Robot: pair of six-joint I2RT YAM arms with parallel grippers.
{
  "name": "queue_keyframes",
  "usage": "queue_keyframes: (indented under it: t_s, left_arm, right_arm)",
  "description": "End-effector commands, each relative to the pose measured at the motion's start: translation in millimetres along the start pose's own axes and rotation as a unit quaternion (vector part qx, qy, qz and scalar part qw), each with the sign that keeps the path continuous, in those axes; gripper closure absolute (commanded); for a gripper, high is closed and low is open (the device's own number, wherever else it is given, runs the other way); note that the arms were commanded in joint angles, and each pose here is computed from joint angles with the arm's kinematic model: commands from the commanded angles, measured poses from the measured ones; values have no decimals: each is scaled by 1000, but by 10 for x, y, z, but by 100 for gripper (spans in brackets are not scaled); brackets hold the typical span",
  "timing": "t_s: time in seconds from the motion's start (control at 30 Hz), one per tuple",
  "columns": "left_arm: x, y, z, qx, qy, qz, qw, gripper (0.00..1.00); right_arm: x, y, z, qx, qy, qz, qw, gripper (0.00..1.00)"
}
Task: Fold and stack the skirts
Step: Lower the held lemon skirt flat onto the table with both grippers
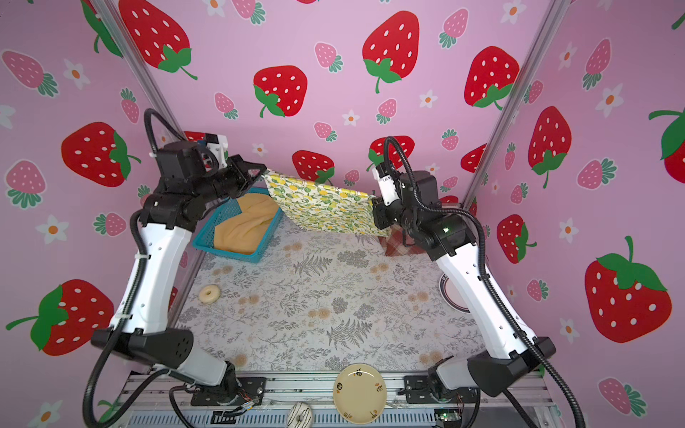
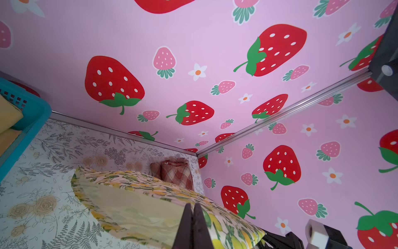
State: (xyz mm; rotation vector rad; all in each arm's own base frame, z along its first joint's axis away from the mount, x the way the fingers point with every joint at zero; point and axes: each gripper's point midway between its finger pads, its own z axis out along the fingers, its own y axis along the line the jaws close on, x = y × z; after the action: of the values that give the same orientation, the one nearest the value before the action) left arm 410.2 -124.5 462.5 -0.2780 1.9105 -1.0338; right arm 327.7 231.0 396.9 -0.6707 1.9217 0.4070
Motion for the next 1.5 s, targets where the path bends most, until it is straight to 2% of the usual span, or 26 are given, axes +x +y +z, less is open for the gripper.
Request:
queue_keyframes:
  t_s: [0.0,0.1,0.2,0.33,0.43,0.63,0.9,1.0,1.13,1.2,1.27,1.3,1.37,1.47]
  left_arm:
    - [317,657,122,-49,-10,-26,998,100]
    - [1010,1274,78,-91,32,-76,992,100]
    - [1588,1809,-102,-140,50,-111,983,100]
    - [2029,2184,-386,-192,63,-121,972,100]
    - [2219,2369,-557,-227,73,-113,965,100]
    - [2423,2616,-748,-267,79,-117,953,100]
    - [2464,2828,-950,-319,74,-107,939,100]
    - [2522,2884,-1026,-329,71,-108,935,100]
    - [2574,2967,-1227,-359,48,-117,925,100]
    - [2580,2955,-1330,-365,30,-123,922,78]
    - [2545,2911,-1399,-360,4,-131,924,49]
    - [2519,2889,-1445,-359,-13,-137,923,41]
    - [2438,2833,-1512,-354,-43,-146,923,28]
    - [2306,2672,-1404,-311,-57,-151,936,17]
  right_arm:
    - [604,193,96,-38,58,21,997,99]
    - [1172,544,163,-101,88,51,990,98]
    - [1766,926,197,-166,129,94,973,98]
    - [2445,1298,148,-200,187,122,954,98]
    - [2667,1511,90,-221,198,135,945,97]
    - [2793,1880,-59,-266,203,150,930,89]
    - [2935,2249,-80,-299,224,140,917,81]
    - [2945,2345,-91,-305,225,135,915,71]
    - [2782,2226,-96,-269,195,127,934,50]
    - [2702,2028,-81,-222,179,131,950,26]
    - [2658,1819,-47,-180,170,136,959,7]
    - [2643,1700,-18,-157,167,142,963,0]
    - [2648,1494,40,-120,168,150,967,0]
    - [2706,1168,174,-82,176,172,966,0]
